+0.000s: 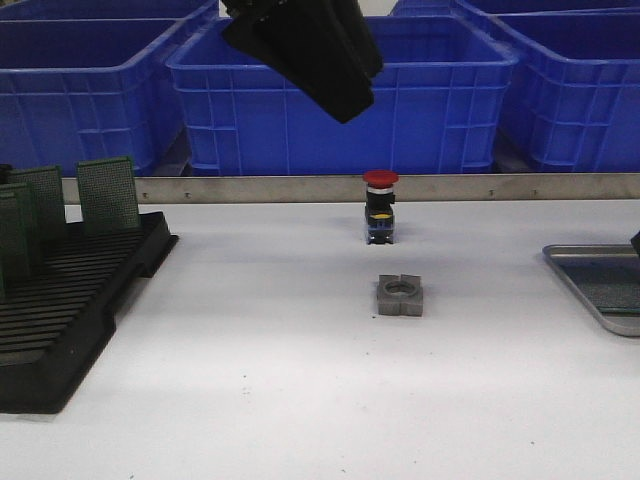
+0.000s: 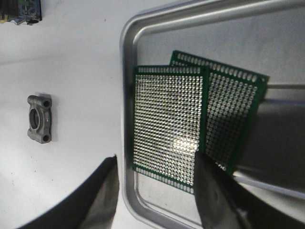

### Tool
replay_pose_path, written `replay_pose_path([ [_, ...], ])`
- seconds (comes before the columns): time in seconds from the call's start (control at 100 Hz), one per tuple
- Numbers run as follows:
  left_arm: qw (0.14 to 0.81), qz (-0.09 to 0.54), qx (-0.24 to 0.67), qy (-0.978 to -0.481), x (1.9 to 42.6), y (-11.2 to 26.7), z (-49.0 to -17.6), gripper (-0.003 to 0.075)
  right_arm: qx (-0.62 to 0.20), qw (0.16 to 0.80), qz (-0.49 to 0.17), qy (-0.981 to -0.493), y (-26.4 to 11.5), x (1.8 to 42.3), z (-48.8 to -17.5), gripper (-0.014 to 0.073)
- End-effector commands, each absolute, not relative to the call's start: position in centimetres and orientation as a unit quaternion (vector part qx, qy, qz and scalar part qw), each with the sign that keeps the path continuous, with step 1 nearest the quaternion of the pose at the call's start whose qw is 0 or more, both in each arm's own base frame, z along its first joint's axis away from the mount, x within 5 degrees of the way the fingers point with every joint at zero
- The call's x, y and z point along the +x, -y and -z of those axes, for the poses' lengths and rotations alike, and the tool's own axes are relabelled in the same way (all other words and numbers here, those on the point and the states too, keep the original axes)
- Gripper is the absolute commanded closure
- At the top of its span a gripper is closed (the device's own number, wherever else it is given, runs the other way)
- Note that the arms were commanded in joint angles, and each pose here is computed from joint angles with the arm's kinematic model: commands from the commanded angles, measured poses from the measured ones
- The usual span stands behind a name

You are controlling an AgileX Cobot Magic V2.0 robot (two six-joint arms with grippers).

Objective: Place circuit board on tray
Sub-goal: 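Lower the second board into the silver tray with the right gripper and release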

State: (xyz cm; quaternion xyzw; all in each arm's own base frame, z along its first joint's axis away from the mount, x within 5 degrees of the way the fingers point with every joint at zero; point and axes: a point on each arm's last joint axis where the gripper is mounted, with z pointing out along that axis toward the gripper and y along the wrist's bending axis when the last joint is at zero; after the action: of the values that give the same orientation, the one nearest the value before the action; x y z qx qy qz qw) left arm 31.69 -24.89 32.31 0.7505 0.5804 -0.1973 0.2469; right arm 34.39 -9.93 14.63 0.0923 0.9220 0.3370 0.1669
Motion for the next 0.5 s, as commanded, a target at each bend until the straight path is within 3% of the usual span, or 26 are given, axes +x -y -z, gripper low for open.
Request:
replay_pose_path([
  [0.0, 0.277, 0.213, 0.750, -0.562, 30.2, 24.7, -35.4, 0.0091, 0.083, 0.197, -0.348, -0.913, 10.0, 34.6, -17.0, 0.0200],
  [0.28, 0.304, 0.209, 0.716, -0.593, 29.6, 24.2, -37.2, 0.0092, 0.079, 0.202, -0.347, -0.913, 9.8, 34.6, -17.5, 0.0200],
  [0.49, 0.362, 0.175, 0.665, -0.630, 29.4, 21.9, -40.5, 0.0092, 0.049, 0.242, -0.323, -0.914, 8.4, 34.6, -20.6, 0.0200],
])
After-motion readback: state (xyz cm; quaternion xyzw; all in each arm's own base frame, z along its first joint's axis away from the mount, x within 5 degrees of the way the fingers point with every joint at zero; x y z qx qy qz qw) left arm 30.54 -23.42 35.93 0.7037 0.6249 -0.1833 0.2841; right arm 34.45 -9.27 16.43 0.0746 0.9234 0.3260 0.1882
